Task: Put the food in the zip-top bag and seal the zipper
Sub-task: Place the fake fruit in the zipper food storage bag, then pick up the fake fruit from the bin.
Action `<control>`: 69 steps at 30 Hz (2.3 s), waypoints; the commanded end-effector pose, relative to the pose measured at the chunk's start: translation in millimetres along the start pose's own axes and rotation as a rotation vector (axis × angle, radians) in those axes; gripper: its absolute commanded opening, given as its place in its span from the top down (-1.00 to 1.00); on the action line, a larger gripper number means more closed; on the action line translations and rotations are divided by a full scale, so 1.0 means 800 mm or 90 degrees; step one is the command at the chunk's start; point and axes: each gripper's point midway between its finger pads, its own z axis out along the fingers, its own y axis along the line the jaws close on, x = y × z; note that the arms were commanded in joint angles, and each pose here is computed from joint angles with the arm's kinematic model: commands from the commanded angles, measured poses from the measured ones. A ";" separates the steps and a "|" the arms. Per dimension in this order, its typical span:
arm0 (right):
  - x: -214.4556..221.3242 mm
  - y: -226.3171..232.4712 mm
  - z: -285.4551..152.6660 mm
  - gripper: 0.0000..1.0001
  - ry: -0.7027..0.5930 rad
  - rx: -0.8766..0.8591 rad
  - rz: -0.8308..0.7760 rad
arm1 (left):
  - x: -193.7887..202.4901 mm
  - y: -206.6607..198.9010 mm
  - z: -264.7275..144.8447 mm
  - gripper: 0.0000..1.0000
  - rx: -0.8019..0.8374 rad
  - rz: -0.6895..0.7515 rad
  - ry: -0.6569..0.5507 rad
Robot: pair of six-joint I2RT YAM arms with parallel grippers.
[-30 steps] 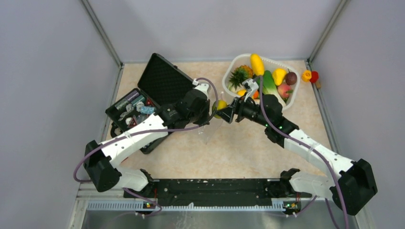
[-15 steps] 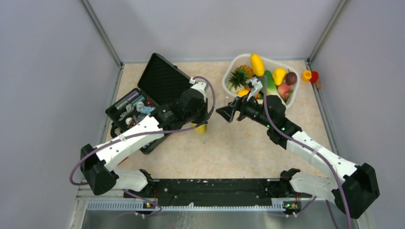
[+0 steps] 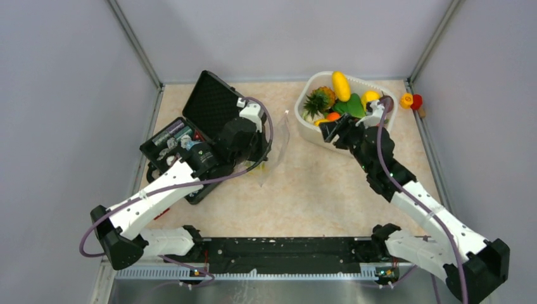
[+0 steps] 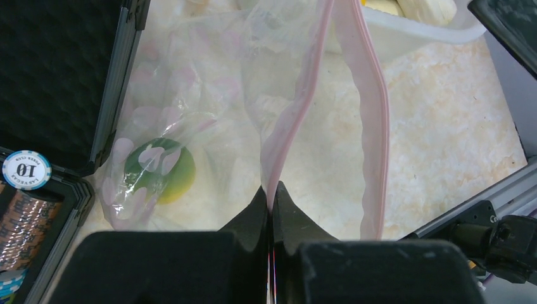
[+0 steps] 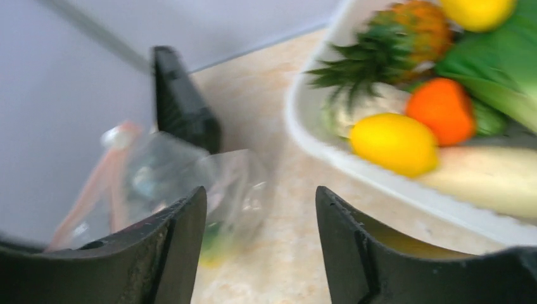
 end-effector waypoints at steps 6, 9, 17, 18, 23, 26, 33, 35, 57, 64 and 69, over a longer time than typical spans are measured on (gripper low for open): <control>-0.053 -0.091 0.062 -0.47 -0.081 0.180 0.117 | 0.001 -0.008 0.005 1.00 0.025 -0.012 -0.004; -0.060 -0.107 0.091 -0.46 -0.078 0.206 0.158 | 0.007 -0.007 0.008 1.00 0.026 -0.014 0.002; -0.062 -0.135 0.180 -0.49 -0.061 0.274 0.226 | 0.016 -0.009 0.014 1.00 0.032 -0.013 0.018; -0.055 -0.134 0.191 -0.49 -0.040 0.273 0.229 | 0.016 -0.010 0.014 1.00 0.033 -0.012 0.018; -0.029 -0.155 0.233 -0.51 0.008 0.330 0.265 | 0.016 -0.009 0.014 1.00 0.031 -0.011 0.018; -0.005 -0.159 0.250 -0.51 0.053 0.336 0.288 | 0.017 -0.007 0.014 1.00 0.028 -0.008 0.018; 0.034 -0.174 0.269 -0.50 0.100 0.345 0.299 | 0.015 -0.003 0.014 1.00 0.019 -0.004 0.013; 0.042 -0.177 0.274 -0.49 0.113 0.347 0.288 | 0.014 -0.005 0.015 1.00 0.022 -0.004 0.012; -0.018 -0.083 0.218 1.00 0.115 0.089 0.266 | 0.022 -0.003 0.015 1.00 0.020 -0.002 0.029; -0.022 -0.062 0.157 1.00 0.096 -0.039 0.237 | 0.027 0.001 0.011 1.00 0.017 -0.005 0.032; -0.032 -0.025 0.110 1.00 0.097 -0.141 0.119 | 0.027 0.003 0.012 1.00 0.013 -0.004 0.030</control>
